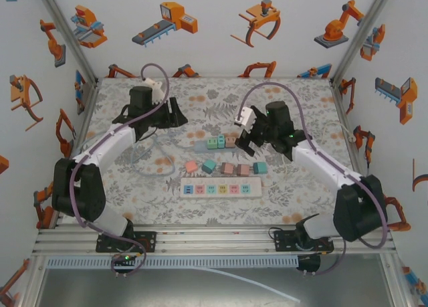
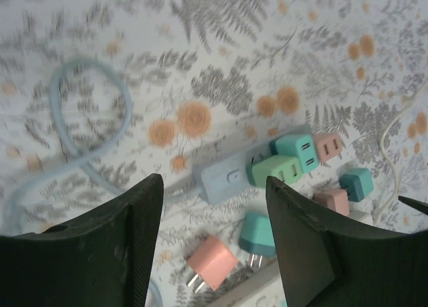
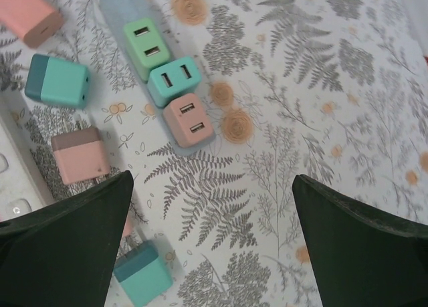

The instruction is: Pull the plug off the socket

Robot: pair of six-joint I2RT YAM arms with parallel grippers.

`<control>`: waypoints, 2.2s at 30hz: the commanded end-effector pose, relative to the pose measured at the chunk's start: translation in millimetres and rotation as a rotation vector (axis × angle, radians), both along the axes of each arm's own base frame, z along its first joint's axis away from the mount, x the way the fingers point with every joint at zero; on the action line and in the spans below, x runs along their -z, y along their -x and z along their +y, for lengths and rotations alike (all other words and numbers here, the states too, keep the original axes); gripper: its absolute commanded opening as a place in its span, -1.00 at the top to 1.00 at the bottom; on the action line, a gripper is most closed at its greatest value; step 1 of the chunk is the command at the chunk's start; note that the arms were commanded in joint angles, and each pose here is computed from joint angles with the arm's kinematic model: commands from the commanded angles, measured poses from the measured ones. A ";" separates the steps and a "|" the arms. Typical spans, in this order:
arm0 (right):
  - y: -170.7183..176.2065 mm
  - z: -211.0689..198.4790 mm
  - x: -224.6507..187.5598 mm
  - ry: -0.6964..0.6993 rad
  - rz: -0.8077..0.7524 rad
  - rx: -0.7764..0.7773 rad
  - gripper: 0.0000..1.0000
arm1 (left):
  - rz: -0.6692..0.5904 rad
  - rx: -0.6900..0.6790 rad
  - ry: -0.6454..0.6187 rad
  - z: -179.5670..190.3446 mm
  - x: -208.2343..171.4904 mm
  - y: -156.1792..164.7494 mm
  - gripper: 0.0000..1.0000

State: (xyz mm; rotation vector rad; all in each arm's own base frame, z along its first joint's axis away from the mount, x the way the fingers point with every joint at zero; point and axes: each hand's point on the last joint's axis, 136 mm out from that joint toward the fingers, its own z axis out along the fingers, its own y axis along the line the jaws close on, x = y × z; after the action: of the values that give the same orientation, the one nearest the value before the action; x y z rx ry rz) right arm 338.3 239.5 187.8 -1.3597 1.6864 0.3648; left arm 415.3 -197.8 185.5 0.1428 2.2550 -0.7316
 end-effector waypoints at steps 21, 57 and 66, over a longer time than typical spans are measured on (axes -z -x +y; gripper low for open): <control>-32.3 44.5 76.5 0.057 0.172 -0.234 -0.20 | 0.429 -0.028 -0.121 -38.4 117.0 12.7 -0.15; -31.4 58.2 67.6 0.004 0.143 -0.333 0.66 | 0.627 0.070 -0.614 -19.0 226.1 84.6 0.07; -25.1 66.7 38.8 -0.061 0.124 -0.382 0.81 | 0.622 0.067 -0.669 -10.8 230.4 93.9 0.12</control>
State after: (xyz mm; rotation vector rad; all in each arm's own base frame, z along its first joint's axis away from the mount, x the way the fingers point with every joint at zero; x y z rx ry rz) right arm 361.9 285.3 83.6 -1.6769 1.7035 0.6637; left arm 403.4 -267.9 52.8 0.1981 2.6819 -0.4351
